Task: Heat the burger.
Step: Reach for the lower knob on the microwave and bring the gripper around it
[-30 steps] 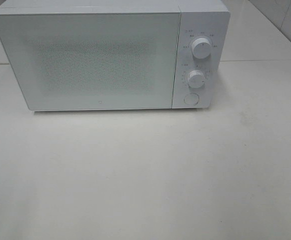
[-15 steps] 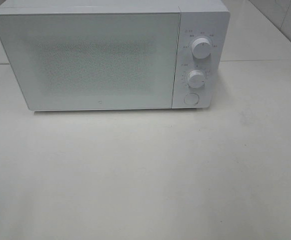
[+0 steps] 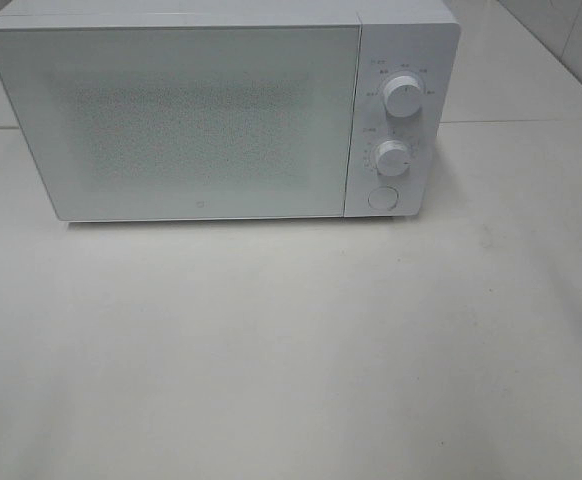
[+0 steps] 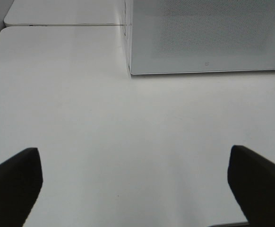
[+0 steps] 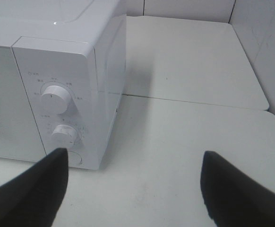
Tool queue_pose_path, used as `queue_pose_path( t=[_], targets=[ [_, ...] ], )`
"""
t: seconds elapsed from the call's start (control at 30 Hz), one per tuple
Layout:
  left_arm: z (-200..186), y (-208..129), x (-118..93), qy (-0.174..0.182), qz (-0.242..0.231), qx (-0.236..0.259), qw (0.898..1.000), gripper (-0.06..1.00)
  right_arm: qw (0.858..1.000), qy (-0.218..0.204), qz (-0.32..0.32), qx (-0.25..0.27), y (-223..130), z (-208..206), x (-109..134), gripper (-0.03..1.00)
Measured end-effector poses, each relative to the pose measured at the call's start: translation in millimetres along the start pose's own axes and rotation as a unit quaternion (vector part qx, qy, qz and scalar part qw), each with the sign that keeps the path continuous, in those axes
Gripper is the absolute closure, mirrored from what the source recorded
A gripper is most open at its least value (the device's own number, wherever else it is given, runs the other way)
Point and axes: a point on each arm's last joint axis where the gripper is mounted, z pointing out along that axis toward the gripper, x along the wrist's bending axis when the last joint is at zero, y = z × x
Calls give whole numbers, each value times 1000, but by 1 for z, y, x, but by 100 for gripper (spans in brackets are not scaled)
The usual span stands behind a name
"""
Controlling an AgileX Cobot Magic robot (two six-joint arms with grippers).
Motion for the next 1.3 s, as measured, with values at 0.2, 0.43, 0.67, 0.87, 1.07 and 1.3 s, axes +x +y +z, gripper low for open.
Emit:
queue_pose_path(
  t=[0.2,0.43,0.67,0.87,1.07,1.3],
  targets=[
    [0,0,0,0,0,0,1000,-4,999,19,-19,-37,-2,24,5,21],
    [0,0,0,0,0,0,1000,-4,996,48,-23,-70,-23,47,12,21],
    [0,0,0,0,0,0,1000,-4,996,16,-6,-85,-44,70,7,21],
    [0,0,0,0,0,0,1000,-4,993,-19,-2,-114,-63,79,4,21],
    [0,0,0,0,0,0,1000,-4,993,-38,-15,-111,-76,85,22,21],
    [0,0,0,0,0,0,1000,-4,991,-58,-28,-118,-86,87,48,21]
  ],
)
